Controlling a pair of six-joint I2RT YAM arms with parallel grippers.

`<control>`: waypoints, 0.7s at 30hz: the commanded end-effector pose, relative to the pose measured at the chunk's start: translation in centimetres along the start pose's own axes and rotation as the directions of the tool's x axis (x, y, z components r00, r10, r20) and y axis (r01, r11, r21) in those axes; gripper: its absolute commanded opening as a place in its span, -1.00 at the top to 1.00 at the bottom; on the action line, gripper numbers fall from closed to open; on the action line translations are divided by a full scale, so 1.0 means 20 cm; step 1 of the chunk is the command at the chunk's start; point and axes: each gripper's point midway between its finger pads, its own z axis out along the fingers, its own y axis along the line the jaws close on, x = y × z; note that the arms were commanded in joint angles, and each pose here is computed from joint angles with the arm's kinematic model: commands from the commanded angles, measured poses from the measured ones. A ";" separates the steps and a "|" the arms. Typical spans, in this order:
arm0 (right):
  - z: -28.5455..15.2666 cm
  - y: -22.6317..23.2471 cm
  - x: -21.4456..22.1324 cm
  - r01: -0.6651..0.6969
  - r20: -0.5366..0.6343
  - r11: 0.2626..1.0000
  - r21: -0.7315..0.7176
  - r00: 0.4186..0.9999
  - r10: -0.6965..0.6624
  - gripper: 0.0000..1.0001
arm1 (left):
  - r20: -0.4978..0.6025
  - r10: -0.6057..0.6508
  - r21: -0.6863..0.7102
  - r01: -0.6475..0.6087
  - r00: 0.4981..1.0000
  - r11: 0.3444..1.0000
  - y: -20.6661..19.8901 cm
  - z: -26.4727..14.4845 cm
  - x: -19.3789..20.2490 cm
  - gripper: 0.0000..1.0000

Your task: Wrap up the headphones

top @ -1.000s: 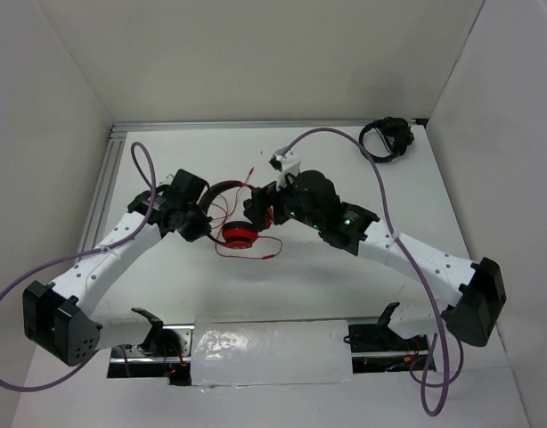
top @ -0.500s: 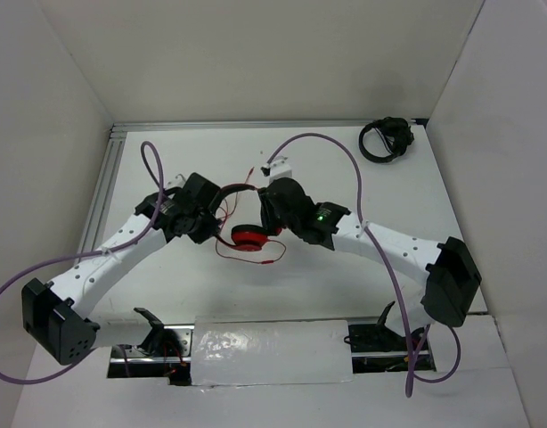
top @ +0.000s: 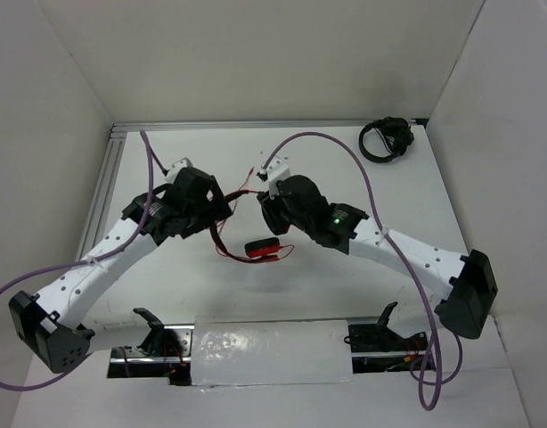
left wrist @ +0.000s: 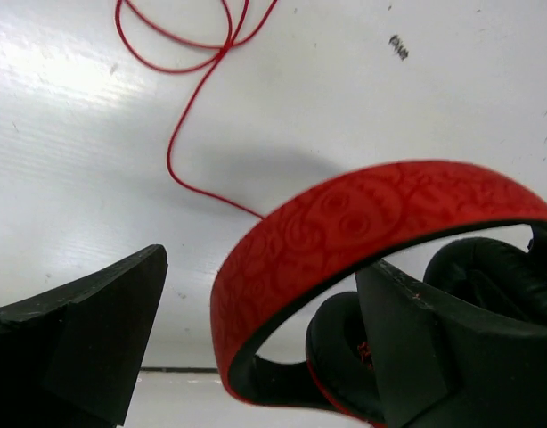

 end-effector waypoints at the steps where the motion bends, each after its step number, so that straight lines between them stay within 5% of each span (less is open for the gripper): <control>1: -0.13 0.01 -0.24 0.093 0.174 0.990 -0.108 0.982 -0.073 0.91 | 0.131 0.120 0.027 -0.125 0.984 0.992 0.00 -0.12 -0.16 -0.96; 8: -0.15 -0.07 -0.33 0.093 0.171 0.989 -0.117 0.983 -0.072 0.88 | 0.122 0.257 0.181 -0.276 0.959 0.944 -0.06 -0.12 -0.08 -0.68; 17: -0.12 -0.11 -0.41 0.048 0.164 0.992 -0.113 0.986 -0.029 0.85 | 0.049 0.300 0.227 -0.303 0.953 0.926 -0.08 -0.07 0.02 -0.39; 19: -0.11 -0.10 -0.43 0.042 0.186 0.992 -0.122 0.982 -0.018 0.81 | 0.033 0.293 0.220 -0.293 0.955 0.930 -0.08 -0.06 0.03 -0.16; 21: -0.10 -0.10 -0.43 0.026 0.183 0.993 -0.117 0.983 -0.004 0.79 | 0.029 0.284 0.197 -0.284 0.959 0.939 -0.08 -0.05 0.02 0.38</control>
